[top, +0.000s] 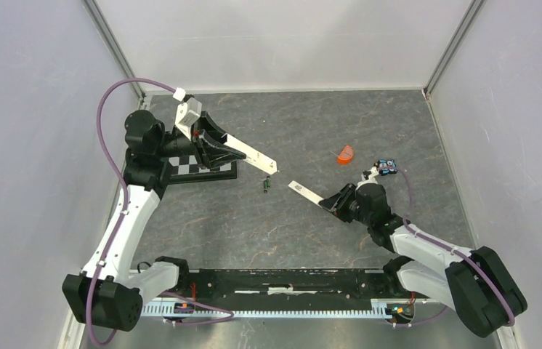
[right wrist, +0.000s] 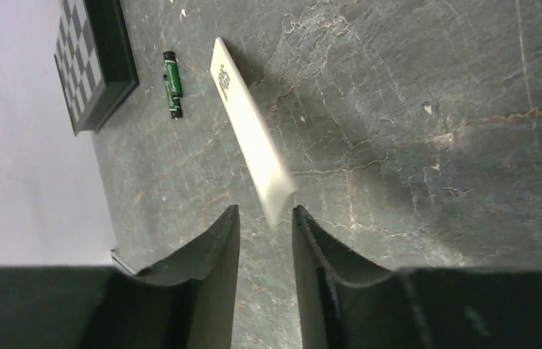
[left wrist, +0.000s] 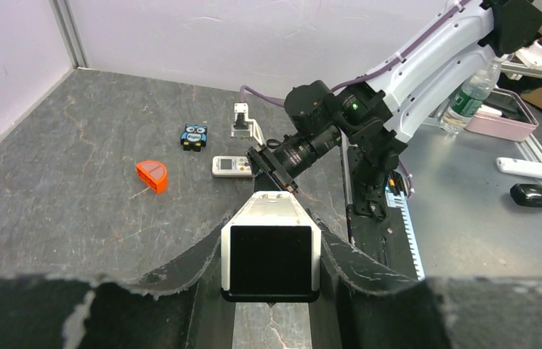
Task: Load the batteries into the remote control
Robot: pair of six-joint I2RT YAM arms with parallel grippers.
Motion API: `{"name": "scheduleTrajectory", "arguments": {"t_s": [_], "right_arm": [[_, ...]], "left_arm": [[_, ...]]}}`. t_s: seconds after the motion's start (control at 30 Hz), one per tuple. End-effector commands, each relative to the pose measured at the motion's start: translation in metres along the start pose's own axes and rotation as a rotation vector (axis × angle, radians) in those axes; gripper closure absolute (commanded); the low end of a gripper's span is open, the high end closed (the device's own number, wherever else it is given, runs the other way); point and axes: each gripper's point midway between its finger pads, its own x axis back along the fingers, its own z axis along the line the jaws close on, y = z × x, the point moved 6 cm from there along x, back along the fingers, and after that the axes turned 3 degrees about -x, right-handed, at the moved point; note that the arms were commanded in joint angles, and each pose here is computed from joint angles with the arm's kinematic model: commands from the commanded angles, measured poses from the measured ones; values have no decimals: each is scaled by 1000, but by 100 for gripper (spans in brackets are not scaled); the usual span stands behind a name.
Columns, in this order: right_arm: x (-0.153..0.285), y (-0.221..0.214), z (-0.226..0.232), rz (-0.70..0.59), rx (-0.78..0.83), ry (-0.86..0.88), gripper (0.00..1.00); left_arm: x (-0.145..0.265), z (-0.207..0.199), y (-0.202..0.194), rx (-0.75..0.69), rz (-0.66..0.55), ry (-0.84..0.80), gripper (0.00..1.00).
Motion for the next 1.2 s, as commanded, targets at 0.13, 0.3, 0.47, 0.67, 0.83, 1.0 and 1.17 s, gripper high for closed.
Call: {"name": "scheduleTrajectory", "arguments": {"t_s": [0.13, 0.3, 0.47, 0.67, 0.83, 1.0, 1.17], "right_arm": [[13, 3, 14, 12, 69, 62, 34], [44, 23, 93, -26, 253, 398, 19], [99, 26, 184, 13, 393, 872, 8], [132, 22, 224, 46, 327, 1118, 2], [119, 11, 228, 135, 161, 1081, 2], [129, -5, 241, 227, 62, 1196, 2], [141, -19, 252, 315, -43, 1296, 10]], "left_arm": [[-2, -13, 18, -43, -32, -47, 98], [-4, -16, 18, -14, -31, -58, 98], [-9, -23, 17, -24, -23, -109, 98], [-18, -36, 19, -59, -23, -175, 98], [-26, -44, 26, -96, -42, -204, 98], [-30, -45, 32, -110, -64, -202, 98], [-31, -44, 39, -114, -95, -173, 98]]}}
